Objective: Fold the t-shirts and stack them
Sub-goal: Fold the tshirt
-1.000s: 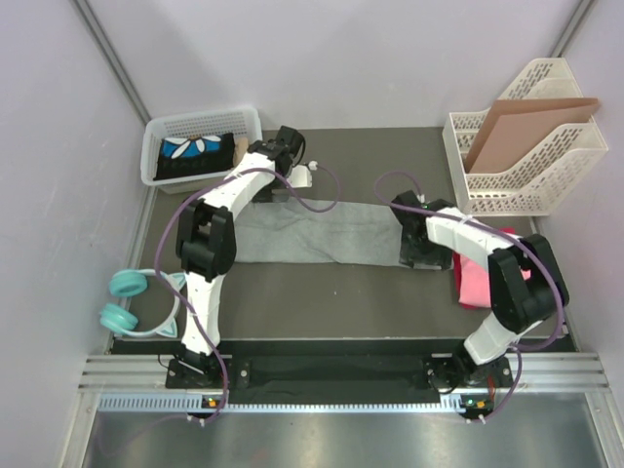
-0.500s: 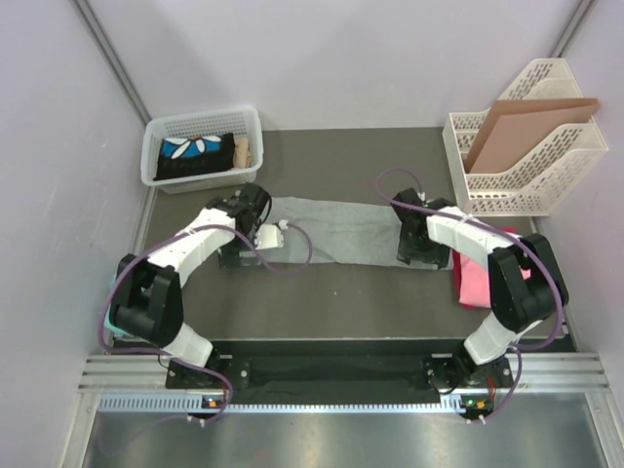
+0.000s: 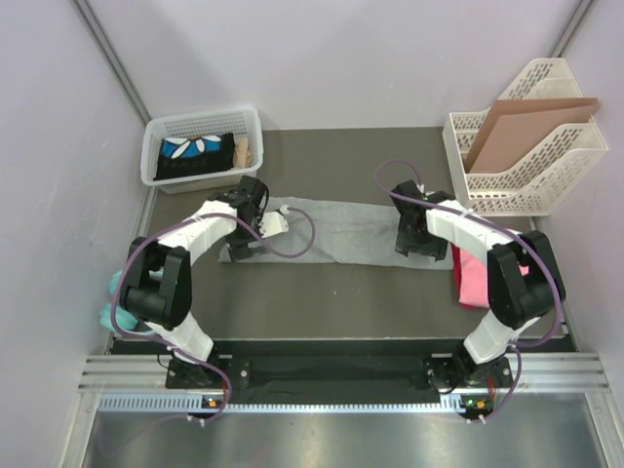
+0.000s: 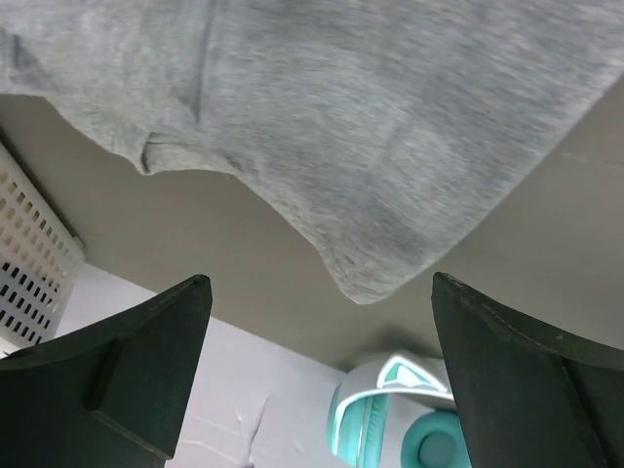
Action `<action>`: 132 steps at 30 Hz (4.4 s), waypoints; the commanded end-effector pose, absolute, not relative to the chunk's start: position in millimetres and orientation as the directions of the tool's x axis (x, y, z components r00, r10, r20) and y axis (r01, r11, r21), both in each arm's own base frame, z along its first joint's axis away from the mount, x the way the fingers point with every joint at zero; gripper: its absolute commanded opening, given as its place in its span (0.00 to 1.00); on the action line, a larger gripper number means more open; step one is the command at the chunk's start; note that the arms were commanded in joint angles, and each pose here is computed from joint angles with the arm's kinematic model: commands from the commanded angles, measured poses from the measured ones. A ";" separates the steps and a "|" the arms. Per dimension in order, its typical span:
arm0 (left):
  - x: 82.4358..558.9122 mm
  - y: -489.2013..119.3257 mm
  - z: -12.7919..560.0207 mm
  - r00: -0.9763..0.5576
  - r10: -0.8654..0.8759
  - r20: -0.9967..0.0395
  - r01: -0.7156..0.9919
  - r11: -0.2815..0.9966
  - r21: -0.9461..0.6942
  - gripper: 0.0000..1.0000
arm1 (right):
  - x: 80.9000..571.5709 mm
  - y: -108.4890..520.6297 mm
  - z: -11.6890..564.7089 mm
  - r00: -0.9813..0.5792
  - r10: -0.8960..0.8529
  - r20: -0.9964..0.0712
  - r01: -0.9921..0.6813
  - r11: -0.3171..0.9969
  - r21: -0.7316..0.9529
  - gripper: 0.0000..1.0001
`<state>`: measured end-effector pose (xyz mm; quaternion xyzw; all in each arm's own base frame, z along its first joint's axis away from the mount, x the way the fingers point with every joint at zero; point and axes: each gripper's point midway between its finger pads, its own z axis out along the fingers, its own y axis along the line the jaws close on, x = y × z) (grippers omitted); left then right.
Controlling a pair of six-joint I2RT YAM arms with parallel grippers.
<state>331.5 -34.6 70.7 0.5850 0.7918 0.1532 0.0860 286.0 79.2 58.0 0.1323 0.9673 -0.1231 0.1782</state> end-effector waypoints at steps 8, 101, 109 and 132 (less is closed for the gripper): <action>295.9 -21.1 49.2 -0.296 0.954 0.042 0.928 0.277 0.248 0.87 | 306.8 72.7 83.8 -0.871 0.224 -0.438 0.331 0.925 -0.185 0.73; 323.3 21.6 48.2 -0.416 0.909 0.027 0.879 0.394 0.270 0.50 | 373.3 84.1 46.0 -0.908 0.158 -0.389 0.233 0.960 -0.154 0.06; 315.8 24.9 44.5 -0.407 0.912 0.039 0.881 0.382 0.278 0.50 | 350.3 78.8 72.5 -0.898 0.154 -0.412 0.231 0.962 -0.145 0.00; 310.3 28.2 64.9 -0.380 0.924 0.034 0.881 0.350 0.317 0.50 | 309.5 59.7 75.7 -0.893 0.152 -0.423 0.266 0.937 -0.224 0.01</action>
